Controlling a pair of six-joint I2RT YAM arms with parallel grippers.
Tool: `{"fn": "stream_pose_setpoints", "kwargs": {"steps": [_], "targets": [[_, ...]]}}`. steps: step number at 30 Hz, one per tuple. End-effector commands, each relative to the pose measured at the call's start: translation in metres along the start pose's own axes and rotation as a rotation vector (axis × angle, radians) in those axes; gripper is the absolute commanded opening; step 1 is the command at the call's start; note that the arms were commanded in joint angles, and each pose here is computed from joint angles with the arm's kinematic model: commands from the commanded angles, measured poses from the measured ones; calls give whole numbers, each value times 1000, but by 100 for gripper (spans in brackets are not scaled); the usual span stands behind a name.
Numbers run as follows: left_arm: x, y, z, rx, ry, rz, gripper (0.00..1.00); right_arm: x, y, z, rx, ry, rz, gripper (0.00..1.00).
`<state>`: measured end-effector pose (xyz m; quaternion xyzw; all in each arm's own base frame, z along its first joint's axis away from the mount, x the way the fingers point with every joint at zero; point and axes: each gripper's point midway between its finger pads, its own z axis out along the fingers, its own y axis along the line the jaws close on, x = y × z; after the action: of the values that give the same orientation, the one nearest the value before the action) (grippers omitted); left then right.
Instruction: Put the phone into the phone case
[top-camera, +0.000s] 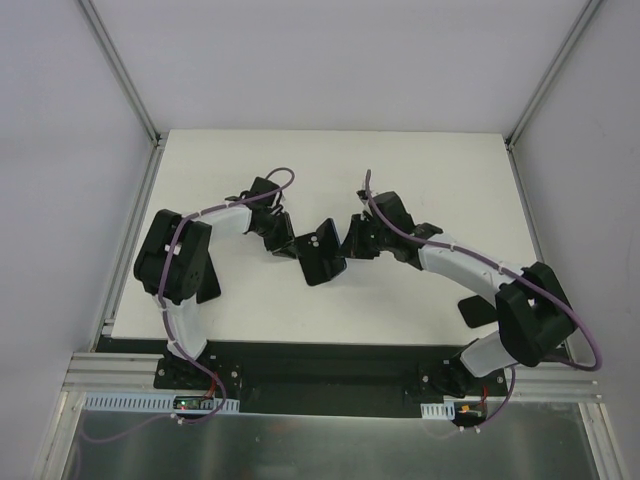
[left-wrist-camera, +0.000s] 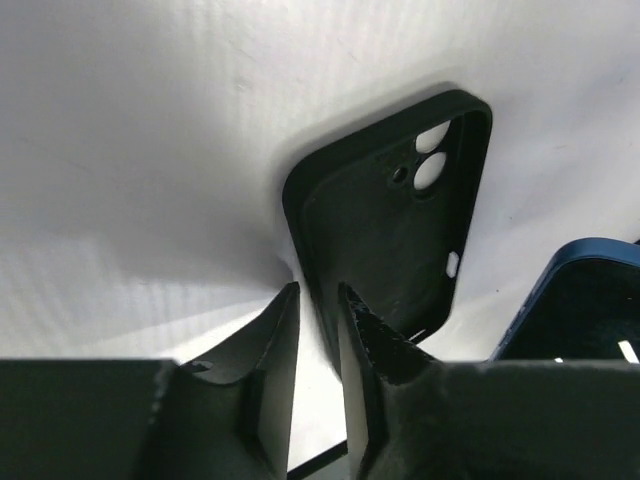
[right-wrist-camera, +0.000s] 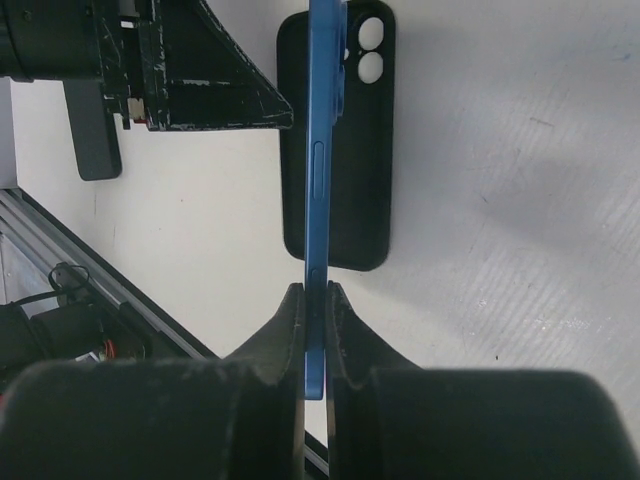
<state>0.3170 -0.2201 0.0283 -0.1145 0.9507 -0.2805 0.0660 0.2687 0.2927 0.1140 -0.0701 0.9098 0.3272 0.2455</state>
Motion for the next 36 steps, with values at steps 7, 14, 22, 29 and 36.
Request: {"fn": "stream_pose_setpoints", "kwargs": {"steps": [7, 14, 22, 29, 36], "targets": [[38, -18, 8, -1, 53, 86, 0, 4, 3, -30, -39, -63, 6, 2], [69, -29, 2, 1, 84, 48, 1, 9, 1, -40, -50, -83, -4, 2], [78, -32, -16, 17, 53, -2, 43, 20, -5, -36, -51, -89, 89, 2], [78, -15, -15, -46, 21, 2, 4, 30, 1, -19, -92, -67, 139, 2], [93, 1, -1, -97, 66, 1, 0, 42, 7, -5, -67, -52, 164, 2]]}}
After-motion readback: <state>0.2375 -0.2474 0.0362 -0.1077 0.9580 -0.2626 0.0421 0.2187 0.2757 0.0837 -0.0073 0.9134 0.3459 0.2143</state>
